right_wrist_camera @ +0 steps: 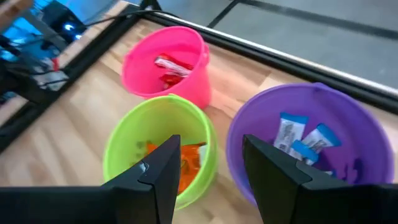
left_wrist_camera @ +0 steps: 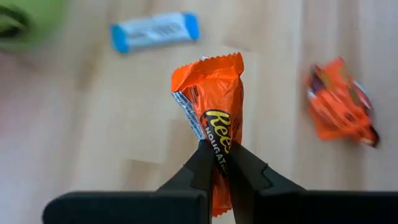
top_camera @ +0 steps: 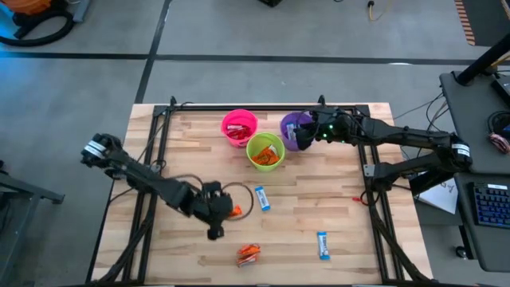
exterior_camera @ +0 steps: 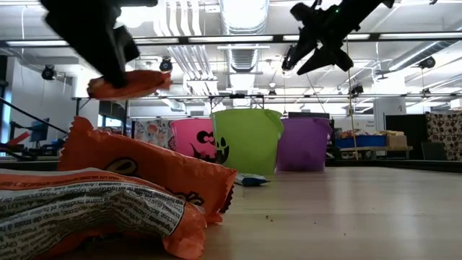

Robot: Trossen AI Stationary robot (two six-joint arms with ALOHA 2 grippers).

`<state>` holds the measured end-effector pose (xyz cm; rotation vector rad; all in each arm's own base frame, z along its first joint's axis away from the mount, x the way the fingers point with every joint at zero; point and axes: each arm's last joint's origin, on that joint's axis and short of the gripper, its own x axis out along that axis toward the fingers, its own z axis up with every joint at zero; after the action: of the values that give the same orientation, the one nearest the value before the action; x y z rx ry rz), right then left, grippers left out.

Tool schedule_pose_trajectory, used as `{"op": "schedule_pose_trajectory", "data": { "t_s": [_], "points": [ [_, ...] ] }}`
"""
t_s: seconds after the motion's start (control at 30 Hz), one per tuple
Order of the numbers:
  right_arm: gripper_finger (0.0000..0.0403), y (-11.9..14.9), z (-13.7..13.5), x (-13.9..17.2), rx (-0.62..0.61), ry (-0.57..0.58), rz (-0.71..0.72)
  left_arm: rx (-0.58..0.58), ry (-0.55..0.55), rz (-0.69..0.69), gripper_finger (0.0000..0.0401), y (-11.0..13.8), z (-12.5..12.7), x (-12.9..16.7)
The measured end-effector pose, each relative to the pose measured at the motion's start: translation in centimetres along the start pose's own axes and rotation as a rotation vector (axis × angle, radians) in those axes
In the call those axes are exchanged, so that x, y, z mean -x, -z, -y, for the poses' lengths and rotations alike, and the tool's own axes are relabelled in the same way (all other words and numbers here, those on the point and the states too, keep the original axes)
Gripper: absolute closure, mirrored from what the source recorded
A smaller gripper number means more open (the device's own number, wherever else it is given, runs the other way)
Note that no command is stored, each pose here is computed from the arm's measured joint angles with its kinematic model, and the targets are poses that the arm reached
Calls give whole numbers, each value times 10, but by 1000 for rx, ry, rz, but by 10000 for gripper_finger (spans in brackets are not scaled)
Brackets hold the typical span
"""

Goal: Sort candy
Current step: Put the orange candy into the green bin

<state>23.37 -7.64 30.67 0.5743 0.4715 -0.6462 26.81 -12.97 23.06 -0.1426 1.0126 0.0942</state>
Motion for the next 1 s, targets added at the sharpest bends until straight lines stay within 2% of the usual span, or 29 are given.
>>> {"op": "schedule_pose_trajectory", "data": {
  "t_s": [0.13,0.33,0.5,0.63,0.77,1.0],
  "points": [
    [238,-1,-1,8,-36,-55,-9,-11,-46,72,393,-16,-31,18],
    [239,-2,-2,15,-81,-123,-33,50,-122,237,393,-49,-87,32],
    [239,1,-4,15,-97,-136,-49,97,-208,399,393,-76,-132,29],
    [239,3,-7,14,-99,-139,-62,141,-253,430,393,-86,-162,19],
    [239,4,-7,14,-104,-137,-69,150,-247,409,393,-89,-179,7],
    [239,4,-6,14,-109,-132,-71,104,-248,381,393,-90,-182,-8]
  ]
}}
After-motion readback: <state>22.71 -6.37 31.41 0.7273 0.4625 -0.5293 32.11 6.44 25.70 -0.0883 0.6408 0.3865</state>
